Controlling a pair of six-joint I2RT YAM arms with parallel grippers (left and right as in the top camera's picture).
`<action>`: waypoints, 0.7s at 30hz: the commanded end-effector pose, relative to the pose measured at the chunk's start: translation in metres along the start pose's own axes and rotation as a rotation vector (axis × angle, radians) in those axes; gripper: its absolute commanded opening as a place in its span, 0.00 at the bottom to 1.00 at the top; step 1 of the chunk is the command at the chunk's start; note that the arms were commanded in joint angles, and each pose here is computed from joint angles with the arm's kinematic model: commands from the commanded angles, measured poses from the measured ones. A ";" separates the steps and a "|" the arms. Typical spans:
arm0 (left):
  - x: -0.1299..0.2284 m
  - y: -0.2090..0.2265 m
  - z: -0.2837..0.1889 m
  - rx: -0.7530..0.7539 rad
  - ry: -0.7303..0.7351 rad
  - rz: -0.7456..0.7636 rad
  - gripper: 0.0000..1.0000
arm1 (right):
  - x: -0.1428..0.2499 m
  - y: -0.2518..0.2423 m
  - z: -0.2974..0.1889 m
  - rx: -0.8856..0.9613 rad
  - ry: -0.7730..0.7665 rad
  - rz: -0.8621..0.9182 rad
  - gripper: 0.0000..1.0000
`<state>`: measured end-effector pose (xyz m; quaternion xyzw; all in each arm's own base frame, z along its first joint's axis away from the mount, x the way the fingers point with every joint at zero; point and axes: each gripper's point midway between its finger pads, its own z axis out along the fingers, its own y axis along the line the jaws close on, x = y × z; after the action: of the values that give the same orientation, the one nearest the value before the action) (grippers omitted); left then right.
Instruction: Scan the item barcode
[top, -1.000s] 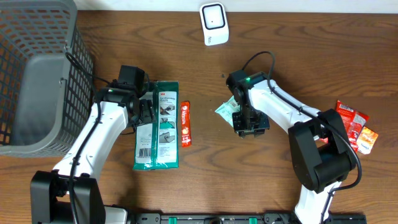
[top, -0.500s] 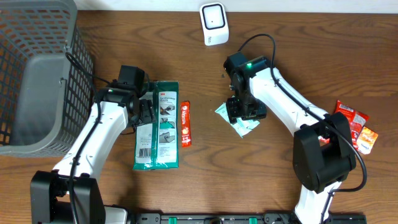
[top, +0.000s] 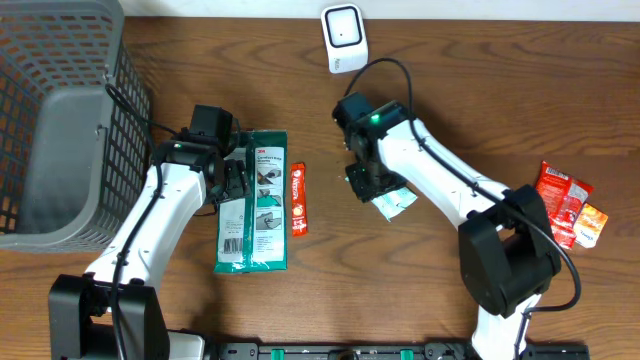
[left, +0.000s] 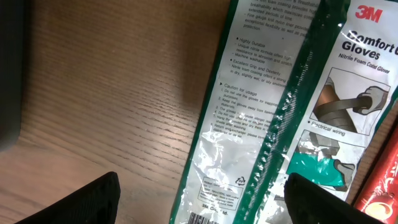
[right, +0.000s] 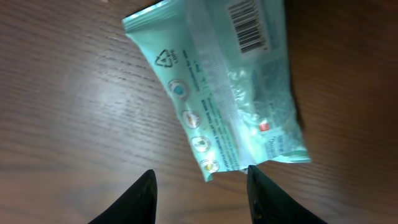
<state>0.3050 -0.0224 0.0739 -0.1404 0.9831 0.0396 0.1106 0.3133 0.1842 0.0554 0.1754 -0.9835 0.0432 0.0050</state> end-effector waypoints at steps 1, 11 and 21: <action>-0.007 0.001 -0.005 0.003 -0.023 -0.004 0.85 | -0.004 -0.011 -0.001 0.106 -0.038 -0.039 0.40; -0.007 0.001 -0.005 0.003 -0.023 -0.004 0.85 | -0.003 -0.004 0.018 0.102 -0.058 -0.052 0.38; -0.007 0.001 -0.005 0.003 -0.023 -0.004 0.85 | -0.003 -0.013 0.037 0.158 -0.090 -0.052 0.39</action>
<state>0.3050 -0.0224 0.0739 -0.1404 0.9831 0.0396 0.1106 0.3192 0.1790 0.0200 0.1967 -0.9759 0.0846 -0.0412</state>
